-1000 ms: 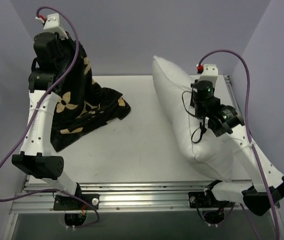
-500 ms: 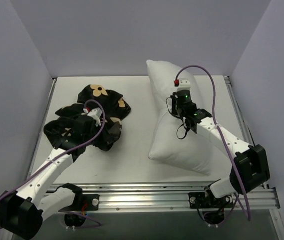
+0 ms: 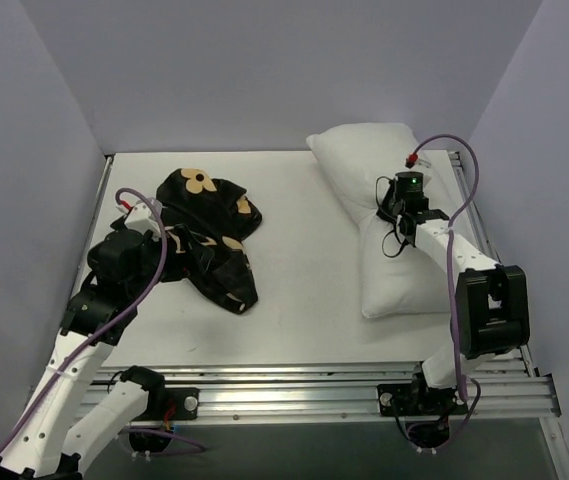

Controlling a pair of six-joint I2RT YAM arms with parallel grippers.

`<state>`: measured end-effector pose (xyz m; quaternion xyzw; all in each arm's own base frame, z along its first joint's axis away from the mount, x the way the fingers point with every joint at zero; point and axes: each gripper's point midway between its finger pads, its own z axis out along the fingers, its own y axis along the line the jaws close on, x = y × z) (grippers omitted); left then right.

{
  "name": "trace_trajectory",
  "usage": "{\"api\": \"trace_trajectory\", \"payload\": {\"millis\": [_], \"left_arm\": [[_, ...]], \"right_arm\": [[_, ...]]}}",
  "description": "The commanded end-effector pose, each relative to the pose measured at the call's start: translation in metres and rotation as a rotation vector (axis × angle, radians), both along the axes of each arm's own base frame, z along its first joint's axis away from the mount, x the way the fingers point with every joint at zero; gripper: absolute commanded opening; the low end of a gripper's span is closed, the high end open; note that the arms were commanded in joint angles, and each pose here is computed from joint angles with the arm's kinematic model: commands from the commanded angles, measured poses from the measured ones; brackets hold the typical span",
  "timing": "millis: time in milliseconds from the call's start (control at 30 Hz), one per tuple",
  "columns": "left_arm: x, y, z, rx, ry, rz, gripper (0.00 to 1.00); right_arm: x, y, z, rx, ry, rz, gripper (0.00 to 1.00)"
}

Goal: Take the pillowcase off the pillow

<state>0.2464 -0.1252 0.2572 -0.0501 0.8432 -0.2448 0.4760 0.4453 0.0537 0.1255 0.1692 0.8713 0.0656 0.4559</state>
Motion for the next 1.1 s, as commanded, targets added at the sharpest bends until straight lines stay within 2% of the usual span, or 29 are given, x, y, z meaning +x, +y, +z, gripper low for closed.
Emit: {"api": "trace_trajectory", "payload": {"millis": [0, 33, 67, 100, 133, 200, 233, 333, 533, 700, 867, 1067], "left_arm": [[0.001, 0.018, 0.007, 0.046, -0.019, 0.048, 0.95], [-0.001, 0.019, 0.007, 0.045, -0.016, 0.047, 0.97], [-0.001, 0.022, 0.011, 0.041, -0.022, 0.054, 0.97], [-0.001, 0.026, 0.014, 0.042, -0.026, 0.066, 0.96], [-0.003, 0.029, 0.015, 0.049, -0.025, 0.069, 0.94], [-0.004, 0.035, 0.029, 0.055, -0.051, 0.087, 0.94], [-0.006, 0.04, 0.03, 0.075, -0.05, 0.093, 0.94], [-0.01, 0.05, 0.053, 0.103, -0.088, 0.114, 0.94], [-0.026, 0.081, 0.112, 0.187, -0.219, 0.214, 0.94], [-0.055, 0.115, 0.164, 0.252, -0.341, 0.341, 0.94], [-0.101, 0.15, 0.219, 0.287, -0.5, 0.464, 0.94], [-0.148, 0.185, 0.243, 0.278, -0.599, 0.607, 0.94]], "right_arm": [[-0.037, -0.04, -0.045, -0.061, 0.217, -0.138, 0.1], [-0.036, -0.041, -0.038, -0.068, 0.207, -0.133, 0.17], [-0.035, -0.041, -0.03, -0.073, 0.191, -0.122, 0.32], [-0.035, -0.041, -0.011, -0.077, 0.15, -0.11, 0.39], [-0.032, -0.039, 0.004, -0.072, 0.117, -0.099, 0.52], [-0.036, -0.039, 0.041, -0.074, 0.044, -0.081, 0.63], [-0.034, -0.038, 0.065, -0.073, -0.003, -0.074, 0.72], [-0.045, -0.039, 0.133, -0.074, -0.135, -0.06, 0.85], [-0.096, -0.048, 0.25, -0.079, -0.373, -0.072, 0.99], [-0.16, -0.067, 0.334, -0.137, -0.583, -0.123, 1.0], [-0.218, -0.088, 0.376, -0.208, -0.706, -0.194, 1.0], [-0.284, -0.107, 0.396, -0.253, -0.825, -0.264, 1.0]]}}
